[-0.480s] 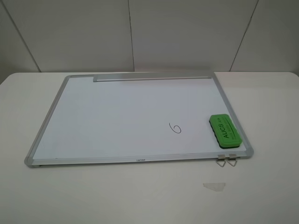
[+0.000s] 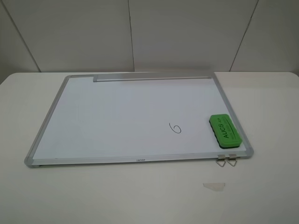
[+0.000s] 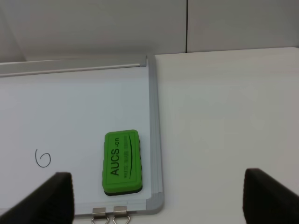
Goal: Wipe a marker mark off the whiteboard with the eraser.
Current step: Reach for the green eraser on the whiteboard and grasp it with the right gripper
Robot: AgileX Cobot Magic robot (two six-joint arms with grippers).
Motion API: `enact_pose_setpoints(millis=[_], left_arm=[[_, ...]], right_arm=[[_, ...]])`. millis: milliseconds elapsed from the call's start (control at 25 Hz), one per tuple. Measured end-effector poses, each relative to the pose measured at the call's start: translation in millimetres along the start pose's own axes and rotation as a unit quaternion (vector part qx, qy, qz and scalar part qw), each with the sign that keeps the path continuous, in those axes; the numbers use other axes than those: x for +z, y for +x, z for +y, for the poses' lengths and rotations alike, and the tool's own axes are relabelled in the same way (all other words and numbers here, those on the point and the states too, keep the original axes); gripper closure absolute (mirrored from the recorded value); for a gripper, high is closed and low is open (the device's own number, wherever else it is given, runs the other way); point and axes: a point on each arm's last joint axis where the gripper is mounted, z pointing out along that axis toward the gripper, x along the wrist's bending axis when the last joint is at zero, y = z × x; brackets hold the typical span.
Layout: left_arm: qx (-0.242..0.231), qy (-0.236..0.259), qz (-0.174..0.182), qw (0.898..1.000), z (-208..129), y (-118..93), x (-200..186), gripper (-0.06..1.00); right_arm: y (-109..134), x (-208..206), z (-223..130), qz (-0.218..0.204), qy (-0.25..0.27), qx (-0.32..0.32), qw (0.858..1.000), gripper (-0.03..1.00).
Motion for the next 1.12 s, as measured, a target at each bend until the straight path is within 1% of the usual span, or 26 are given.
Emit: enact_pose_setpoints(millis=[920, 1120], left_arm=[[-0.002, 0.000, -0.003, 1.000, 0.0, -0.6, 0.0, 0.26], [-0.002, 0.000, -0.003, 1.000, 0.0, -0.6, 0.0, 0.26]], right_arm=[[0.1, 0.0, 0.0, 0.000, 0.000, 0.000, 1.000, 0.23], [2.1, -0.1, 0.0, 0.011, 0.000, 0.007, 1.000, 0.23]])
